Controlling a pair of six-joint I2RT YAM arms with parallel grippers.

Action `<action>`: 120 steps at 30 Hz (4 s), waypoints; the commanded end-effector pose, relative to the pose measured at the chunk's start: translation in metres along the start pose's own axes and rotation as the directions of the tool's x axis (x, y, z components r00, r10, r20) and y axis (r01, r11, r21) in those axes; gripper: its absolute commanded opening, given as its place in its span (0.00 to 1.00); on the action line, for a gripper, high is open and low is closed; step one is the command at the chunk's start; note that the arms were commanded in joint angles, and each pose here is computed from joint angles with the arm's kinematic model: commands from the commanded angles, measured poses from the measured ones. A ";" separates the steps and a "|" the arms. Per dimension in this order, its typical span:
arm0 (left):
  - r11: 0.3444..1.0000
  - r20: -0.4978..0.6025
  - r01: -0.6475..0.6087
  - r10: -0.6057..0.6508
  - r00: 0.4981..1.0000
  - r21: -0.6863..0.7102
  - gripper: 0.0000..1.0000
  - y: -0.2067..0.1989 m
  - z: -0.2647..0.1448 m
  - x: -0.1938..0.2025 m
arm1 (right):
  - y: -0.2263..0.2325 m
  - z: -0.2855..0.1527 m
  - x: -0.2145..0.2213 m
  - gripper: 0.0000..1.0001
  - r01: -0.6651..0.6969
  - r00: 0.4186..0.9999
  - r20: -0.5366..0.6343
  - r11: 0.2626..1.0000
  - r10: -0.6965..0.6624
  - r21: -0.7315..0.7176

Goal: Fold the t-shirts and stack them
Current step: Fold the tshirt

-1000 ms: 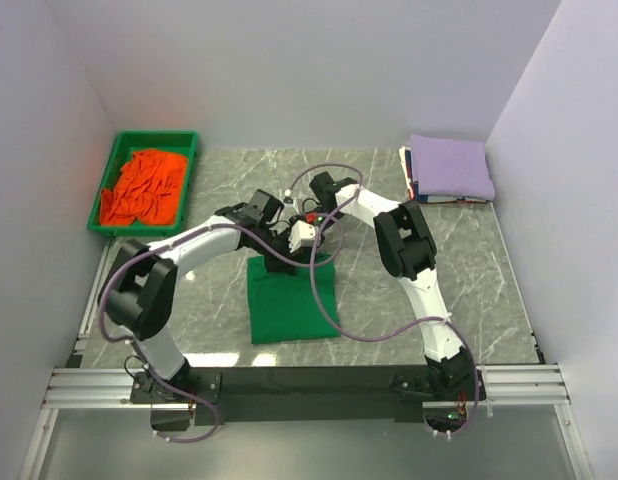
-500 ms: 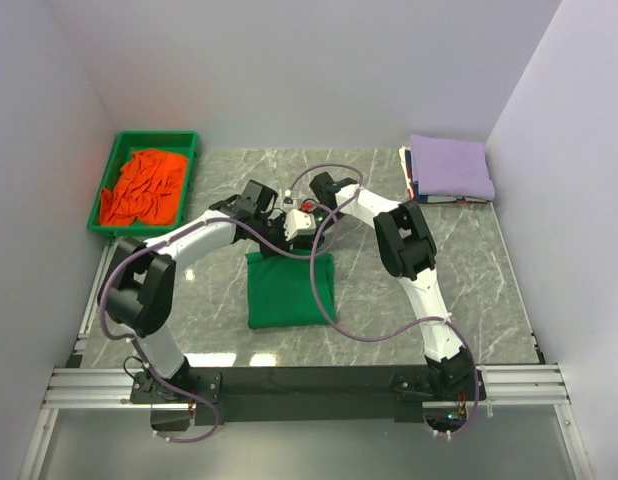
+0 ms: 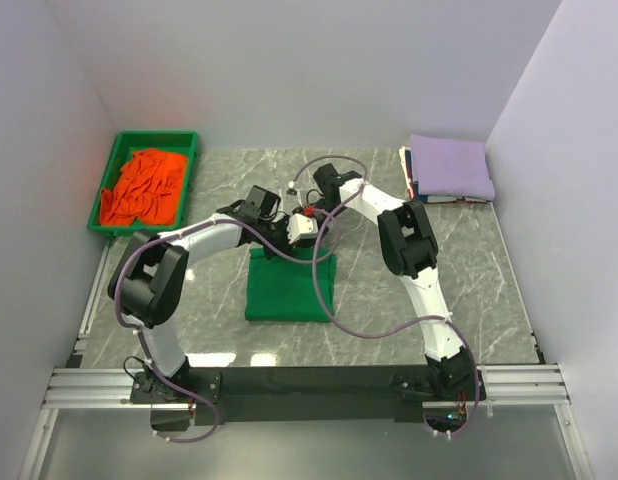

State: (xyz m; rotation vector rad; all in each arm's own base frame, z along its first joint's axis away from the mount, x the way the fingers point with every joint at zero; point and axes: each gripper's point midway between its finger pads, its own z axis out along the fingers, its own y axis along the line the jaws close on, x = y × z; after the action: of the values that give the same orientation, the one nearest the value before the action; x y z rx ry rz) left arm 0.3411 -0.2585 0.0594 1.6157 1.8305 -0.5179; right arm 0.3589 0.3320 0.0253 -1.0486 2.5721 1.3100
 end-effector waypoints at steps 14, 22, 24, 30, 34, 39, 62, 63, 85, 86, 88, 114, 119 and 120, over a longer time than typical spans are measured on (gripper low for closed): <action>0.980 0.131 -0.156 0.172 0.976 -0.123 0.01 0.023 -0.027 -0.052 | -0.023 0.016 0.004 0.21 -0.058 0.998 -0.021 0.998 0.058 -0.006; 0.981 0.099 -0.148 0.161 0.982 -0.127 0.01 0.031 -0.002 -0.034 | -0.023 0.002 -0.011 0.21 -0.035 0.999 0.022 0.999 0.034 0.027; 0.984 0.080 -0.127 0.138 0.987 -0.122 0.01 0.033 0.008 -0.025 | -0.034 -0.015 -0.022 0.25 -0.034 0.998 0.062 0.995 0.029 0.091; 0.985 0.062 -0.126 0.134 0.989 -0.122 0.09 0.042 0.026 -0.015 | -0.072 -0.102 -0.067 0.37 -0.081 0.967 0.254 0.937 -0.009 0.339; 0.987 0.051 -0.082 0.090 0.995 -0.135 0.25 0.055 0.026 -0.018 | -0.082 -0.154 -0.078 0.42 -0.088 0.949 0.308 0.883 -0.066 0.462; 0.987 0.069 0.040 -0.030 0.997 -0.154 0.40 0.070 -0.009 -0.034 | -0.038 -0.193 -0.073 0.41 -0.047 0.932 0.349 0.920 -0.100 0.390; 0.210 0.034 0.934 -0.977 0.209 0.290 0.18 0.025 -0.015 0.007 | -0.021 -0.056 0.002 0.29 -0.422 0.883 0.213 0.906 0.418 -0.032; 0.199 0.042 0.938 -0.980 0.195 0.284 0.18 0.031 -0.011 0.012 | -0.026 -0.057 0.002 0.29 -0.442 0.874 0.216 0.897 0.435 -0.017; 0.343 0.237 0.863 -0.933 0.270 0.371 0.22 0.066 -0.086 -0.048 | 0.065 -0.147 -0.062 0.35 -0.154 0.892 0.423 0.987 0.157 -0.042; 0.336 0.226 0.864 -0.937 0.266 0.374 0.22 0.058 -0.085 -0.045 | 0.074 -0.139 -0.058 0.35 -0.174 0.885 0.423 0.981 0.193 -0.083; 0.287 0.175 0.880 -0.956 0.236 0.378 0.23 0.035 -0.077 -0.031 | 0.084 -0.103 -0.023 0.35 -0.245 0.897 0.337 0.957 0.284 -0.155; 0.234 0.104 0.898 -0.972 0.210 0.374 0.24 0.071 -0.021 -0.006 | -0.022 -0.106 -0.018 0.35 -0.415 0.860 0.311 0.909 0.405 -0.035; 0.258 0.111 0.853 -0.966 0.233 0.454 0.24 0.033 -0.061 -0.042 | 0.056 -0.116 -0.015 0.34 -0.295 0.887 0.331 0.947 0.322 -0.130; 0.248 0.099 0.848 -0.969 0.228 0.469 0.23 0.022 -0.068 -0.051 | 0.069 -0.114 -0.011 0.35 -0.282 0.892 0.319 0.946 0.319 -0.160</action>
State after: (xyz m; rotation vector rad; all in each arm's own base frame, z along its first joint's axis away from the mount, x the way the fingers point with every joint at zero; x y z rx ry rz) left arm 0.3789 -0.2359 0.0959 0.0972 2.3990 -1.5347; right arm 0.3764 0.2538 0.0829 -0.1915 2.6729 1.4178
